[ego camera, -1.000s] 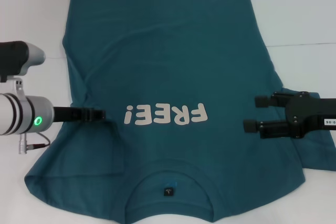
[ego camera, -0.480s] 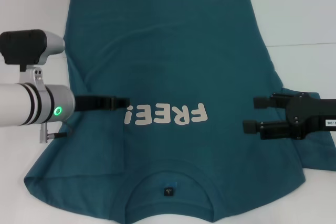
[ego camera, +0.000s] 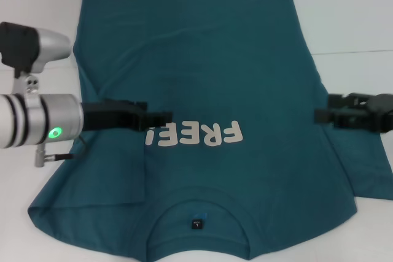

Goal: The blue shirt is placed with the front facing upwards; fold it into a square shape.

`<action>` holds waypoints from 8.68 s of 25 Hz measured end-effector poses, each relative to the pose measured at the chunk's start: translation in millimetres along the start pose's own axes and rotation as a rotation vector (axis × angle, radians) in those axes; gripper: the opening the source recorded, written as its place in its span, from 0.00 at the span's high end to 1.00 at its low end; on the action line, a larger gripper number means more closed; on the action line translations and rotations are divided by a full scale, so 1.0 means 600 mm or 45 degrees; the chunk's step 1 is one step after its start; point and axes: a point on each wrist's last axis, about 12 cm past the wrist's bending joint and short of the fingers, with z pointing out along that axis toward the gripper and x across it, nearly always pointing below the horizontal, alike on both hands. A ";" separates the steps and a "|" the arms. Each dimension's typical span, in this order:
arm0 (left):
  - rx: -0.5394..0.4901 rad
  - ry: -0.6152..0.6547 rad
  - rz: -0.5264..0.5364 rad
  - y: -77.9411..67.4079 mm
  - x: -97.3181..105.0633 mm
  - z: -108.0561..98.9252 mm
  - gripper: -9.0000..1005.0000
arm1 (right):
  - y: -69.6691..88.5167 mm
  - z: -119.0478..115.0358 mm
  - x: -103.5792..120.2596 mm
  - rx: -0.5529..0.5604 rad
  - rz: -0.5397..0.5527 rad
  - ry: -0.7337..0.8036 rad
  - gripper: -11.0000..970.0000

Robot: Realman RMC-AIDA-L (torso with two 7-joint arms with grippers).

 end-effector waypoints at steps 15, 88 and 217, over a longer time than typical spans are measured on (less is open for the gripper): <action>0.294 -0.296 0.411 -0.016 0.064 -0.090 0.13 | -0.054 -0.139 -0.028 0.366 0.706 0.031 0.02; 0.272 -0.207 0.433 0.003 0.113 -0.062 0.14 | -0.138 -0.002 0.043 0.768 0.957 0.308 0.03; 0.289 -0.228 0.483 -0.003 0.094 -0.058 0.14 | -0.061 0.044 -0.170 0.596 0.522 0.350 0.92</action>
